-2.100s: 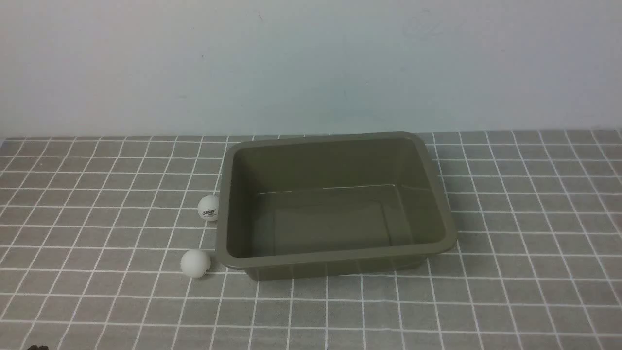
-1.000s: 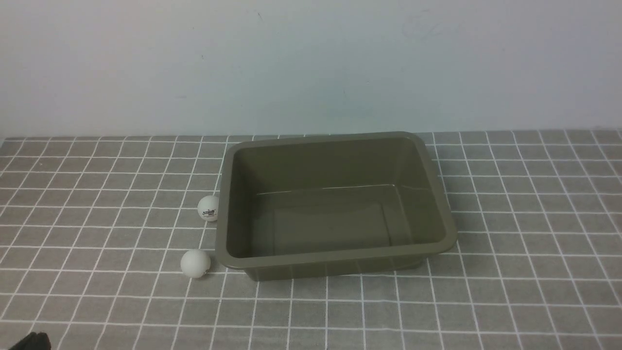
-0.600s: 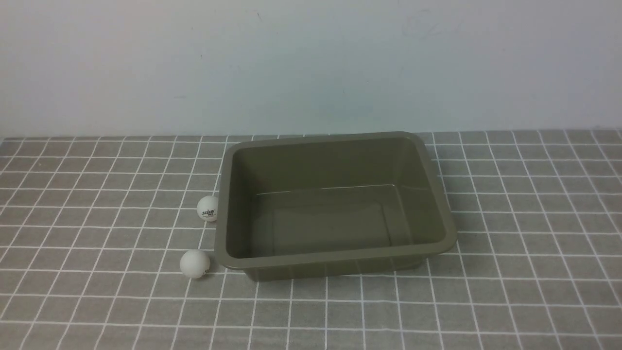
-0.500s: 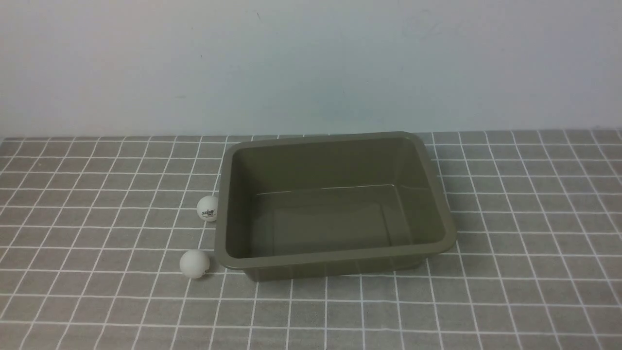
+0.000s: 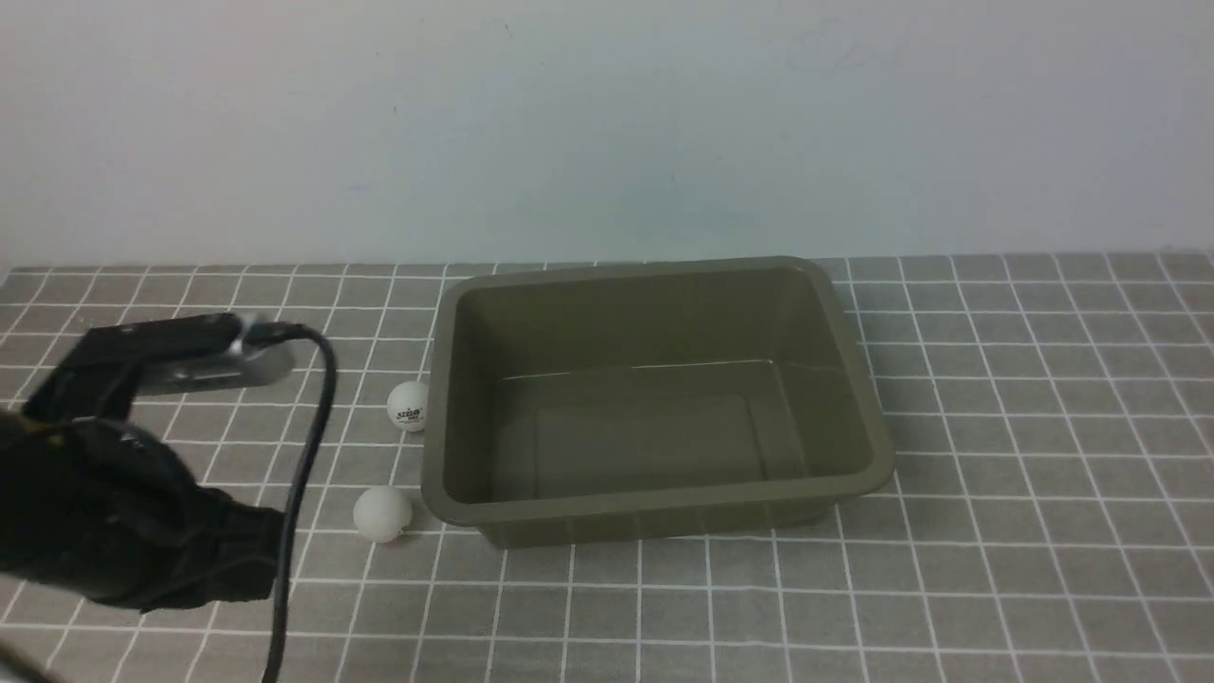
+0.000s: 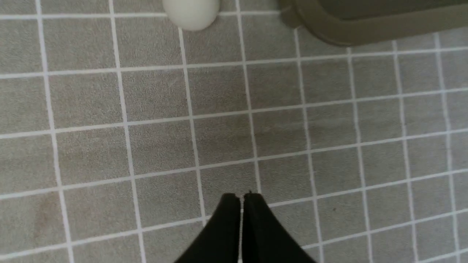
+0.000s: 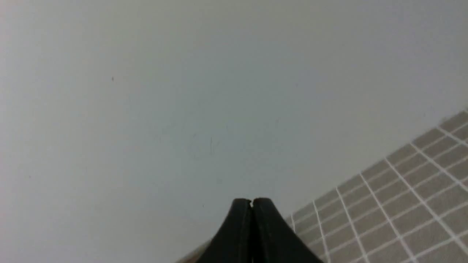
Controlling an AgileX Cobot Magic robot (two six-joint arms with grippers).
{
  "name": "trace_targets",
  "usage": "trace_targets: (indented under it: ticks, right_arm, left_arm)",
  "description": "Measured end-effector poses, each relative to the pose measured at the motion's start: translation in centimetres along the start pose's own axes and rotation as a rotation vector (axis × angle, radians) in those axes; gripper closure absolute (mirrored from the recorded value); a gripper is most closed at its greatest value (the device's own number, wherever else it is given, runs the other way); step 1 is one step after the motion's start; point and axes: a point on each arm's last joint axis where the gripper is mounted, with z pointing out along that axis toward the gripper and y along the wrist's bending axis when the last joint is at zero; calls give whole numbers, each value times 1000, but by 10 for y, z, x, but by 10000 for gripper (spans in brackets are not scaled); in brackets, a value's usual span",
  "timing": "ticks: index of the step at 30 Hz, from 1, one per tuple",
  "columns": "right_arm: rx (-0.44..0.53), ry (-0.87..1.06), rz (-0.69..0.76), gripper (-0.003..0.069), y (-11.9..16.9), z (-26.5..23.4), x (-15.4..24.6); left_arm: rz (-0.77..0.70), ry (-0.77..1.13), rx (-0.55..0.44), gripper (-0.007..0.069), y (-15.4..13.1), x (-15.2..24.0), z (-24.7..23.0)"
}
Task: Put the table tennis balls into the box on the grey coffee tablecloth.
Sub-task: 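Reach for and grasp a ping pong ball on the table beside the basket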
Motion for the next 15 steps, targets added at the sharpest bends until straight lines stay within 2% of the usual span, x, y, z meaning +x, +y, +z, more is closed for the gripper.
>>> trace_targets:
  ticks: [3, 5, 10, 14, 15]
  right_arm:
    - [-4, 175, -75, 673, 25, 2, -15]
    - [36, 338, -172, 673, 46, 11, -32]
    - [134, 625, -363, 673, 75, 48, -63]
    - [140, 719, -426, 673, 84, 74, -71]
    - [128, 750, -435, 673, 88, 84, -72]
  left_arm:
    - [0, 35, -9, 630, 6, -20, 20]
    - [9, 56, -13, 630, 7, -35, 35]
    - [76, 84, -10, 625, 5, -57, 57]
    - [143, 91, -13, 570, 6, -65, 75]
    - [161, 87, -18, 515, 8, -69, 83]
